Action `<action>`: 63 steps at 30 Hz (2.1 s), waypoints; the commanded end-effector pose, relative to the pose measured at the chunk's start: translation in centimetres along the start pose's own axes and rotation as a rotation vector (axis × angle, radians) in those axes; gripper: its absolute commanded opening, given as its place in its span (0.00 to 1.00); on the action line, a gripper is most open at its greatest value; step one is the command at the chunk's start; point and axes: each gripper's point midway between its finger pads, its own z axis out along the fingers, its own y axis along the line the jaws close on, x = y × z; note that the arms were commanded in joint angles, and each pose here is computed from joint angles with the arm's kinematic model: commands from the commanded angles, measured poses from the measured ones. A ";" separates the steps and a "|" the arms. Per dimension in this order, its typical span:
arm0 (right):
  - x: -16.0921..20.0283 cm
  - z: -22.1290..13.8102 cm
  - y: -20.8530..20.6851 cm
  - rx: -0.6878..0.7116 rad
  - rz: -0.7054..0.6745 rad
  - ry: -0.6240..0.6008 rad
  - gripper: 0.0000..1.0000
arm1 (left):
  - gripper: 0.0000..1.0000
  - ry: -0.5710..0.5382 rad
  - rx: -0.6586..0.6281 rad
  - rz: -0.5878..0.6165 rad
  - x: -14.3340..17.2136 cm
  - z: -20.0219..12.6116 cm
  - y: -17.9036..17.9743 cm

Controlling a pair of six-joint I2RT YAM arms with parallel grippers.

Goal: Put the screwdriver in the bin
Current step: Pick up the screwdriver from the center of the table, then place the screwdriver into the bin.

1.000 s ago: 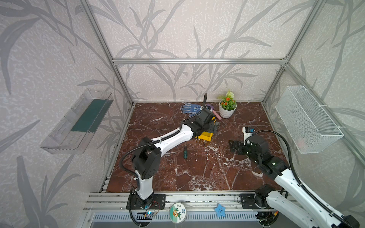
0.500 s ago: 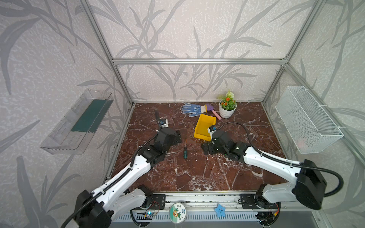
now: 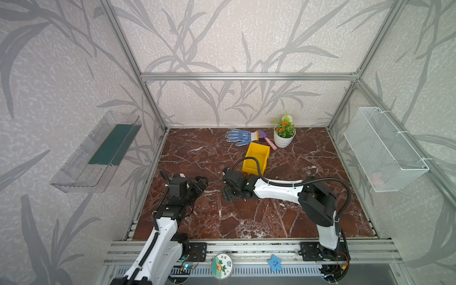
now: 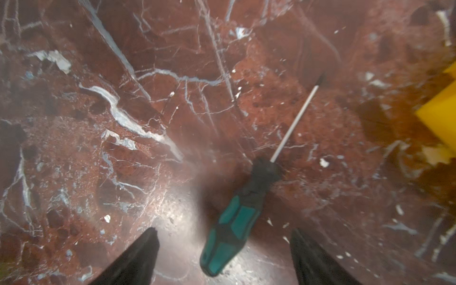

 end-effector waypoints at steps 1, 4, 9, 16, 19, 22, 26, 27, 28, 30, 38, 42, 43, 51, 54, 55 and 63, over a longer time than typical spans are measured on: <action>1.1 0.7 -0.5 0.060 -0.006 0.056 0.75 | 0.99 0.086 0.162 -0.082 0.6 0.5 -2.2; 1.8 1.5 -1.0 0.095 -0.012 0.073 0.67 | 0.99 0.103 0.155 -0.082 0.6 0.9 -1.8; 3.0 2.6 -2.6 0.191 -0.003 0.118 0.59 | 0.99 0.079 0.130 -0.029 0.3 0.4 -1.7; 3.1 1.9 -4.4 0.263 -0.042 0.102 0.24 | 0.99 0.040 0.139 0.066 -0.1 -0.8 -2.6; 3.1 0.7 -5.5 0.281 -0.054 0.091 0.11 | 0.99 0.029 0.120 0.132 -0.1 -1.2 -3.3; 2.8 -0.9 -6.2 0.273 -0.081 0.068 0.04 | 0.99 0.035 0.121 0.186 0.3 -1.0 -4.3; 2.3 -4.0 -7.1 0.264 -0.124 0.035 0.01 | 0.99 0.049 0.134 0.271 1.2 -0.7 -6.4; 2.3 -4.9 -7.3 0.259 -0.131 0.029 0.01 | 0.99 0.056 0.143 0.288 1.5 -0.6 -7.0; 2.0 -5.7 -8.0 0.260 -0.123 0.022 0.01 | 0.99 0.062 0.171 0.302 1.7 -0.6 -7.9; 1.6 -7.4 -9.5 0.252 -0.101 0.008 0.01 | 0.99 0.076 0.240 0.312 2.2 -0.5 -9.8; -2.3 -13.9 -14.9 0.147 0.062 -0.134 0.01 | 0.99 0.117 0.346 0.381 3.9 0.4 -14.8; -5.3 -14.6 -16.2 0.091 0.061 -0.232 0.00 | 0.99 0.139 0.394 0.400 5.4 1.1 -17.3; -5.9 -14.5 -16.5 0.083 0.068 -0.234 0.01 | 0.99 0.146 0.403 0.404 5.8 1.3 -17.8; -9.1 -11.6 -17.9 0.032 0.151 -0.183 0.01 | 0.99 0.244 0.442 0.391 8.9 4.1 -19.9; -8.8 -8.9 -18.2 0.036 0.198 -0.120 0.03 | 0.99 0.244 0.442 0.394 9.0 4.4 -19.8; -8.7 -8.2 -18.3 0.041 0.217 -0.103 0.03 | 0.99 0.240 0.434 0.397 8.9 4.5 -19.6; -7.4 -3.8 -20.8 0.112 0.335 0.010 0.03 | 0.99 0.212 0.384 0.432 8.6 4.7 -18.3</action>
